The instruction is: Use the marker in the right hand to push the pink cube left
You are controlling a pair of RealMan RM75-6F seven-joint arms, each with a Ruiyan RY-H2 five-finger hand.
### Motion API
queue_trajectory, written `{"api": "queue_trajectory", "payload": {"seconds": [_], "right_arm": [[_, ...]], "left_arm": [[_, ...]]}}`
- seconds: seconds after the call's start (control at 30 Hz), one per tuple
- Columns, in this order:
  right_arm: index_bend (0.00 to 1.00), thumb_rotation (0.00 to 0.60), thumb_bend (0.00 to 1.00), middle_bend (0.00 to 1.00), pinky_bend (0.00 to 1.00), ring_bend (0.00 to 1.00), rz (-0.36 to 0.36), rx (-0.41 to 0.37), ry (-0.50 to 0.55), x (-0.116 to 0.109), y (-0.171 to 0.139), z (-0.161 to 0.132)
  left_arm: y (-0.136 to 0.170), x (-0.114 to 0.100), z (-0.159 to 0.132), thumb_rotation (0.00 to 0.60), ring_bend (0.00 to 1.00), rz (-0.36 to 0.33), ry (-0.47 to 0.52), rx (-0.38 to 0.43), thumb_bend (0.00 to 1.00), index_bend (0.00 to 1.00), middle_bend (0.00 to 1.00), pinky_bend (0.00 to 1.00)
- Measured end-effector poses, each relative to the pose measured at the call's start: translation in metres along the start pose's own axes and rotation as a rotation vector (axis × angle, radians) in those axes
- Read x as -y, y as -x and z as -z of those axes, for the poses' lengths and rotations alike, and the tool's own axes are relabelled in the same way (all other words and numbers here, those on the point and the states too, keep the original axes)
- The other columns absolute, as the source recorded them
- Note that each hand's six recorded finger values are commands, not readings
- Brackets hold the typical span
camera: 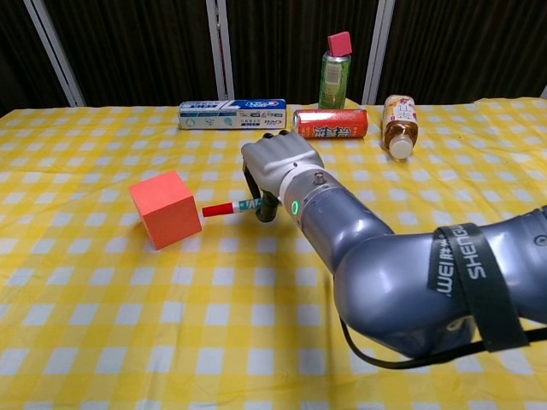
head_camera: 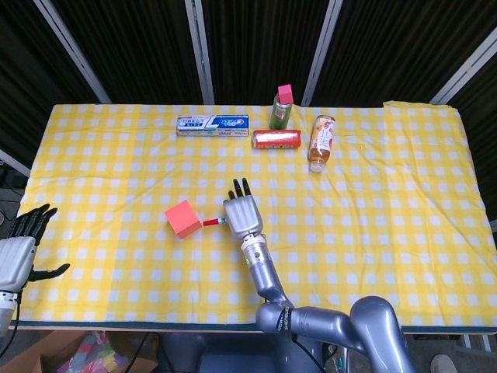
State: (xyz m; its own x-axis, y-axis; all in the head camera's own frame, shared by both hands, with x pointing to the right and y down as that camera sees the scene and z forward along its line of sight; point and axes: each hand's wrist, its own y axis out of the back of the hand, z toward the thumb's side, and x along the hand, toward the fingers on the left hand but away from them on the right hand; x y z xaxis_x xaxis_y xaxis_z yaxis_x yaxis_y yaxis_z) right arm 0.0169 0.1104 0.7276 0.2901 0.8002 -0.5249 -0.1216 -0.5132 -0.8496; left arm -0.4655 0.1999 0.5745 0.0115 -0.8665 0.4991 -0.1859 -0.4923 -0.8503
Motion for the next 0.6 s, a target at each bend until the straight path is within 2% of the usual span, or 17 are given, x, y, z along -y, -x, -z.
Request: {"api": "queue_trajectory", "payload": {"seconds": [0.33, 0.6], "right_arm": [[0.74, 0.600, 0.45, 0.31, 0.06, 0.02, 0.047, 0.035, -0.011, -0.021, -0.020, 0.049], [0.74, 0.600, 0.45, 0.31, 0.06, 0.02, 0.038, 0.149, -0.038, -0.020, -0.054, 0.132]], "left_arm": [[0.003, 0.000, 0.001, 0.600, 0.00, 0.000, -0.002, -0.009, 0.00, 0.06, 0.00, 0.03], [0.005, 0.002, -0.003, 0.600, 0.00, 0.002, -0.020, 0.003, 0.00, 0.07, 0.00, 0.03]]}}
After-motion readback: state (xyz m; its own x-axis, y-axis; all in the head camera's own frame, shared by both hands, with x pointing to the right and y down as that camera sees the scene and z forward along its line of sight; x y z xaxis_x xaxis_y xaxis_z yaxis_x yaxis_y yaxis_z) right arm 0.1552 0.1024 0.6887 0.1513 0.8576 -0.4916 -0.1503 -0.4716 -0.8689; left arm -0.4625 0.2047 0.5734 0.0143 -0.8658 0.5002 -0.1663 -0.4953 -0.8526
